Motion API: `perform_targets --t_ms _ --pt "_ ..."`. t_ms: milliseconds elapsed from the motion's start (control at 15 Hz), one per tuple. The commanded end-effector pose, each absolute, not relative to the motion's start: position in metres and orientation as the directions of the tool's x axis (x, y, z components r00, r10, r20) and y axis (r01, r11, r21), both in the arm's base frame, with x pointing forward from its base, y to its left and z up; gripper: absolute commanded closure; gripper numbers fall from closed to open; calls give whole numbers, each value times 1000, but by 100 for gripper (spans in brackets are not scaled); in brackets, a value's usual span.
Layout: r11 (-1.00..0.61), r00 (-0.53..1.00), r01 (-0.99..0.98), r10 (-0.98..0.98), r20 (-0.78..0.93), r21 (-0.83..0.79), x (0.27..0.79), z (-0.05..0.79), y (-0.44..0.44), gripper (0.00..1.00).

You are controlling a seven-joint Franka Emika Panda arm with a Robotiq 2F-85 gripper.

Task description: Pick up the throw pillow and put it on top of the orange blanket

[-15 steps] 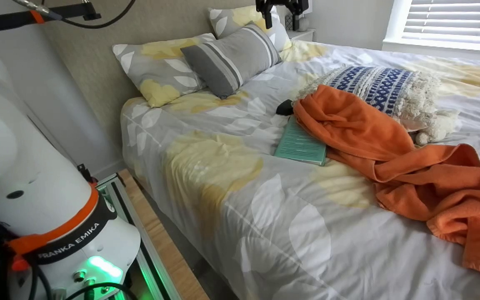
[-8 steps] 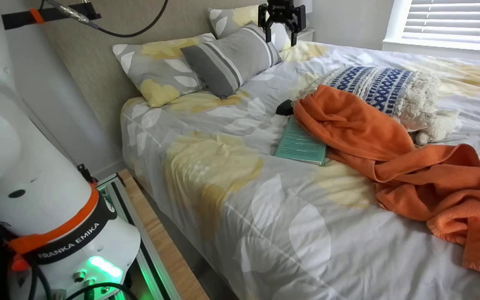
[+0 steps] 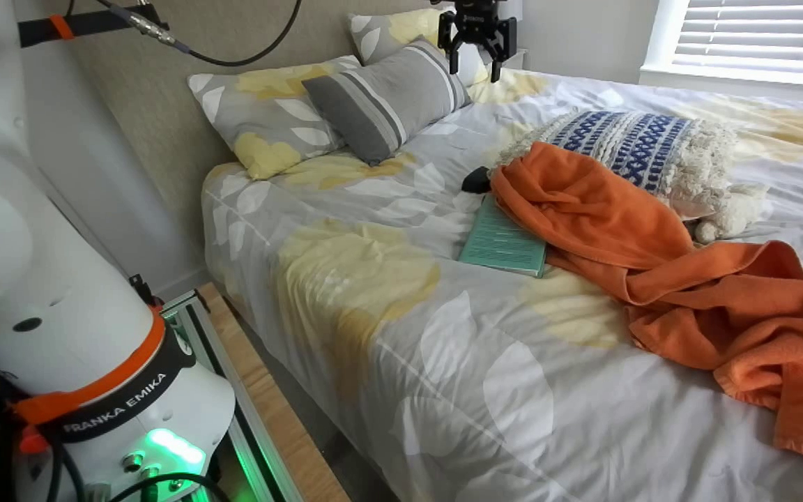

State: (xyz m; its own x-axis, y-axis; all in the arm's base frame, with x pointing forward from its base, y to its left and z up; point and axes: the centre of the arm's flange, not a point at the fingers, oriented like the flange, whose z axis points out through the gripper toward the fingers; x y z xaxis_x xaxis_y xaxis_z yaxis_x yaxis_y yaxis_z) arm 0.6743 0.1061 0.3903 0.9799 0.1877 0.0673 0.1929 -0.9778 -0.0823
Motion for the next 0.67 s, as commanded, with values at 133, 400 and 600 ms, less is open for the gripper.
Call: perform_targets --t_ms 133,400,600 --pt "-978 980 193 188 67 -82 674 390 106 0" --pt "-973 971 226 228 76 40 693 369 123 0" --pt "-922 930 340 358 77 187 713 341 139 0"
